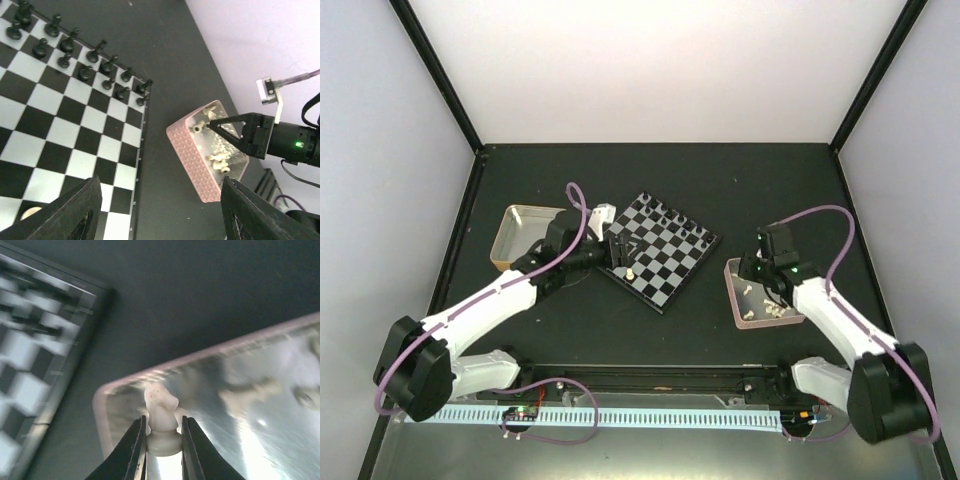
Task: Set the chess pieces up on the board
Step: Pick up the chess piece from the storage box, then place the chess piece on the chessboard.
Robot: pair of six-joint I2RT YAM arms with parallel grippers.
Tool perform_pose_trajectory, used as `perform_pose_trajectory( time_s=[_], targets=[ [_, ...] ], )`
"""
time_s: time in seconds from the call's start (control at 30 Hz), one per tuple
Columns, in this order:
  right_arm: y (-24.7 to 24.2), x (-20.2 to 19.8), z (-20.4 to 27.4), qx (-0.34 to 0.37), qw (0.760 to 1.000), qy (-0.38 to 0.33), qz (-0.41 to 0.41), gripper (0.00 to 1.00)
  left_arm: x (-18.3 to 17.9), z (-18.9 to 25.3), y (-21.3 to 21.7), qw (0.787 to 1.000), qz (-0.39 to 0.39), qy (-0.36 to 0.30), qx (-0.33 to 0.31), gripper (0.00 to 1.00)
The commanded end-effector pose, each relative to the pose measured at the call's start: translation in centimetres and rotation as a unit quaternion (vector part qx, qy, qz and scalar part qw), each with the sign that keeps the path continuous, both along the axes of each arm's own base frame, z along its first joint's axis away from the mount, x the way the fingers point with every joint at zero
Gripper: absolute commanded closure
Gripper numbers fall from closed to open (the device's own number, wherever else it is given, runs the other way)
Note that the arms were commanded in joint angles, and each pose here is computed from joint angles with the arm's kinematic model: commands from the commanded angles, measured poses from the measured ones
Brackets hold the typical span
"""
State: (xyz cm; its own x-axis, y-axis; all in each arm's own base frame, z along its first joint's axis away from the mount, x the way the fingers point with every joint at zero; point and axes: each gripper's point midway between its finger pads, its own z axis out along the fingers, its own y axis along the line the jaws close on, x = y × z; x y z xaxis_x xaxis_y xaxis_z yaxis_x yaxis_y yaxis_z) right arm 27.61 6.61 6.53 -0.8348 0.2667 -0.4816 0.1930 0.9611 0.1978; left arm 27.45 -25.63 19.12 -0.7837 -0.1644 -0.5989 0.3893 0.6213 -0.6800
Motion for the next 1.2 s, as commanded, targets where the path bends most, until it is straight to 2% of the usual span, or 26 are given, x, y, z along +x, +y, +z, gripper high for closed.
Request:
perform_pose_trajectory(
  time_s=[0.0,0.1,0.23,0.33,0.43,0.63,0.9,1.17],
  targets=[
    [4.8,1.1,6.1,0.103,0.981,-0.12,0.111,0.88,-0.8,5.1,-1.6,0.997,-0.055,-0.032,-0.035,0.32],
    [8.1,0.0,9.9,0.177,0.948,-0.18,0.194,0.88,-1.7,6.9,-2.5,0.994,-0.096,-0.032,-0.046,0.31],
    [12.0,-3.0,15.1,0.264,0.878,-0.252,0.31,0.89,-3.0,8.9,-4.0,0.985,-0.155,-0.014,-0.071,0.31],
    [14.1,-5.6,17.6,0.297,0.83,-0.285,0.376,0.88,-4.1,9.8,-5.2,0.976,-0.196,0.014,-0.092,0.31],
    [15.4,-7.2,19.0,0.297,0.805,-0.303,0.414,0.88,-5.1,10.0,-6.4,0.966,-0.232,0.042,-0.103,0.31],
    [17.5,-8.1,18.5,0.251,0.805,-0.289,0.452,0.88,-6.3,9.9,-8.2,0.954,-0.272,0.068,-0.105,0.36],
    [18.5,-7.5,18.4,0.221,0.813,-0.291,0.452,0.88,-6.6,7.7,-8.5,0.953,-0.275,0.102,-0.081,0.6],
    [19.0,-7.6,18.4,0.226,0.809,-0.288,0.46,0.88,-7.4,7.5,-9.2,0.944,-0.301,0.107,-0.085,0.74]
  ],
)
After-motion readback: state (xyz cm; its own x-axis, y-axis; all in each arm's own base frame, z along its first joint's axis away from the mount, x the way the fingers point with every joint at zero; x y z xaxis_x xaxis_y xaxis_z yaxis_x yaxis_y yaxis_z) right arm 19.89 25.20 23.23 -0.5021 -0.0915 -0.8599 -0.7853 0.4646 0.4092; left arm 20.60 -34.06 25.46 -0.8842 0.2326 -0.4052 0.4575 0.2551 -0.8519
